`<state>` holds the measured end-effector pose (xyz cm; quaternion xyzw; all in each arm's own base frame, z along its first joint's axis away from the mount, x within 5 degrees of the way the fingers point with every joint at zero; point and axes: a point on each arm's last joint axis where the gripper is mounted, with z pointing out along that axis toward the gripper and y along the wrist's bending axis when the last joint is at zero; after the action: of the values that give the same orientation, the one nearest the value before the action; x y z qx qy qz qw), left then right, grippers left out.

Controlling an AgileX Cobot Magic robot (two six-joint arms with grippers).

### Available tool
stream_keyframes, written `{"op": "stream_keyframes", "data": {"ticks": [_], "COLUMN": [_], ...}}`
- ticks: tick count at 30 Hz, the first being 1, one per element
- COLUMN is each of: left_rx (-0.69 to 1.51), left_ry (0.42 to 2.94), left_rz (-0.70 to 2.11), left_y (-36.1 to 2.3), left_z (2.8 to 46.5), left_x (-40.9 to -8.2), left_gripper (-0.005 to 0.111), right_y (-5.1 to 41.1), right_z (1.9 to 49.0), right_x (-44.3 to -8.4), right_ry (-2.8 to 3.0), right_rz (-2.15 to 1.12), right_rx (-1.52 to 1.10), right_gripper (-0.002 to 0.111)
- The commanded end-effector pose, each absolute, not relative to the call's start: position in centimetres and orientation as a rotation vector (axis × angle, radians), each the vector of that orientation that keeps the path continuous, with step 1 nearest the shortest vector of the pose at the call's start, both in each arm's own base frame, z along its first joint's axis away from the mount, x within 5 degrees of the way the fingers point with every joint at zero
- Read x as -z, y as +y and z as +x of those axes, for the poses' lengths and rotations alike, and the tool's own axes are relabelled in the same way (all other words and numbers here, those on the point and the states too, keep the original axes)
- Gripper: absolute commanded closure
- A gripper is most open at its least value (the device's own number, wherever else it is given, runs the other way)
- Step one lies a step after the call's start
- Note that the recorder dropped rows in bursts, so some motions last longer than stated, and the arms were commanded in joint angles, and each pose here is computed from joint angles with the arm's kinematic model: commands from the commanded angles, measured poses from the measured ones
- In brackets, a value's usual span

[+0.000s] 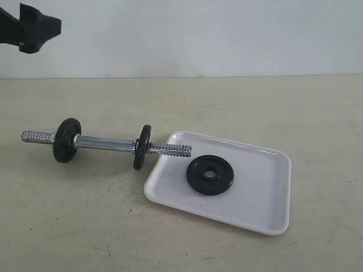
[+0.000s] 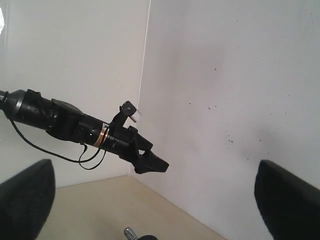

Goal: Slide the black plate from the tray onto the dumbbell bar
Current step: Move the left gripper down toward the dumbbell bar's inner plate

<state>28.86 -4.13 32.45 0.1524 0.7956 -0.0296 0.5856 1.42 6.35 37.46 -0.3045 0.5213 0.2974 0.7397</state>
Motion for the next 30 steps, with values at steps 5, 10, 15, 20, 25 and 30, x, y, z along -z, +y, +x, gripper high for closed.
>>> {"op": "stream_keyframes", "data": {"ticks": [5,10,15,20,25,30], "left_rx": [-0.732,-0.647,-0.513,-0.362,-0.259,-0.271], "left_ry": [1.541,1.163,1.097,1.223,1.138,0.995], "left_rz": [1.068,1.364,1.303,1.169,1.280,1.419], "left_y": [-4.9,-8.6,-11.8,-14.8,-18.2,-20.2], "left_z": [28.5,26.3,24.8,23.1,20.4,18.4], "left_x": [-33.8,-36.8,-38.7,-38.8,-37.9,-36.9], "left_gripper": [-0.003,-0.003,-0.003,-0.003,-0.003,-0.003], "right_y": [6.3,6.2,6.1,6.1,6.1,6.1], "right_z": [1.9,2.0,2.2,2.2,2.2,2.2], "right_x": [-36.9,-36.8,-36.9,-36.9,-36.9,-36.9], "right_ry": [1.188,1.195,1.211,1.222,1.227,1.237], "right_rz": [-0.705,-0.705,-0.663,-0.646,-0.642,-0.634], "right_rx": [-0.567,-0.543,-0.559,-0.584,-0.589,-0.608], "right_gripper": [0.003,0.003,0.003,0.003,0.003,0.003]}}
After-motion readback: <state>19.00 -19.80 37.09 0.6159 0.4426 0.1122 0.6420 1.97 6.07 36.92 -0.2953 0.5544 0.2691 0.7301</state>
